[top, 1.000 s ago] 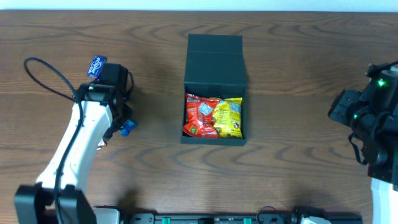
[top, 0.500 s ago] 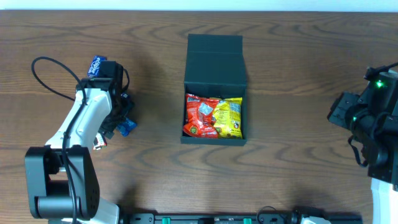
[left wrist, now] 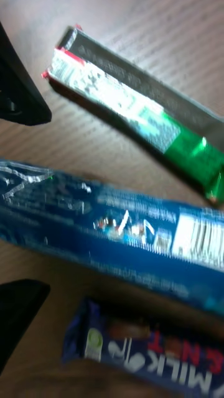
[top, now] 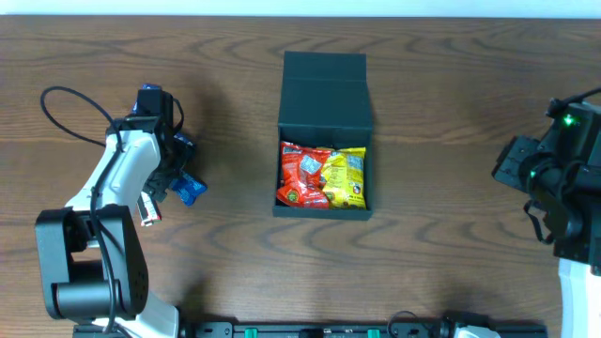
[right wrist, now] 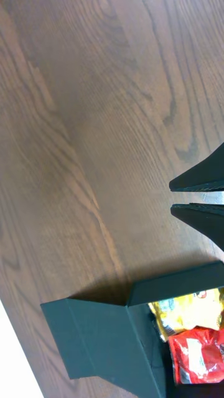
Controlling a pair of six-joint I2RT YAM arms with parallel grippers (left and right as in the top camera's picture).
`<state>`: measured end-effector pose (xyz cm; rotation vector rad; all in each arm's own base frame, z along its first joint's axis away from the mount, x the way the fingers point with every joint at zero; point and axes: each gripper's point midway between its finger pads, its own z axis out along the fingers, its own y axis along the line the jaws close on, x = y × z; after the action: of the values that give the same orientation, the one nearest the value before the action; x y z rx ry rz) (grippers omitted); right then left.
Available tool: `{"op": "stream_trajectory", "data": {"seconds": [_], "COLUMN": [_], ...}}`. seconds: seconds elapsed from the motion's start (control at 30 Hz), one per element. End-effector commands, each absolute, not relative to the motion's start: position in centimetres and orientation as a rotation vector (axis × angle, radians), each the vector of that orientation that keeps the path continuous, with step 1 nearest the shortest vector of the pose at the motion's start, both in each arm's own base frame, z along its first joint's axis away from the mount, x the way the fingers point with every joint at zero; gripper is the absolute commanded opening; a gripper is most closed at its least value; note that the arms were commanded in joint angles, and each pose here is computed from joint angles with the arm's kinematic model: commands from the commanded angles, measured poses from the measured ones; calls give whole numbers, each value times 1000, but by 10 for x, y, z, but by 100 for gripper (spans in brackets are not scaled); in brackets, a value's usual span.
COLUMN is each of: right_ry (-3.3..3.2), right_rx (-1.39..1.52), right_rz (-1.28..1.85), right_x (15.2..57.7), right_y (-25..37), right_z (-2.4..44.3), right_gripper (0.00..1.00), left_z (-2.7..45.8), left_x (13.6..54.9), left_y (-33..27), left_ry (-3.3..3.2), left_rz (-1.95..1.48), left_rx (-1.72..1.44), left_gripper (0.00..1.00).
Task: Pack container
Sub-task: 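Move the left gripper to the pile and grasp the blue biscuit pack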
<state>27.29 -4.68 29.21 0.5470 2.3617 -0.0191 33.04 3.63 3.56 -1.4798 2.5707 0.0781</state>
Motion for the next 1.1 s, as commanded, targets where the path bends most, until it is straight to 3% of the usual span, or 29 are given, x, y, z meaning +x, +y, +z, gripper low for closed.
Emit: {"op": "stream_trajectory", "data": {"seconds": [0.0,0.6,0.97,1.07], "right_ry": [2342,2341,2342,2342], "right_rx": [568,568,559,559], "right_rz": [-33,-33,-36,-35], "right_x": [274,274,274,274], "right_y": [-51,-51,-51,-51], "right_z": [298,298,298,298], "right_gripper": [8,8,8,8], "left_z": [25,9,4,4], "left_x": [331,330,331,331], "left_y": [30,29,23,22], "left_ry": [2647,2694,2724,2733], "left_rz": [44,61,12,9], "left_rx": [-1414,-1399,-1391,-1377], "left_gripper": [77,74,66,56]}}
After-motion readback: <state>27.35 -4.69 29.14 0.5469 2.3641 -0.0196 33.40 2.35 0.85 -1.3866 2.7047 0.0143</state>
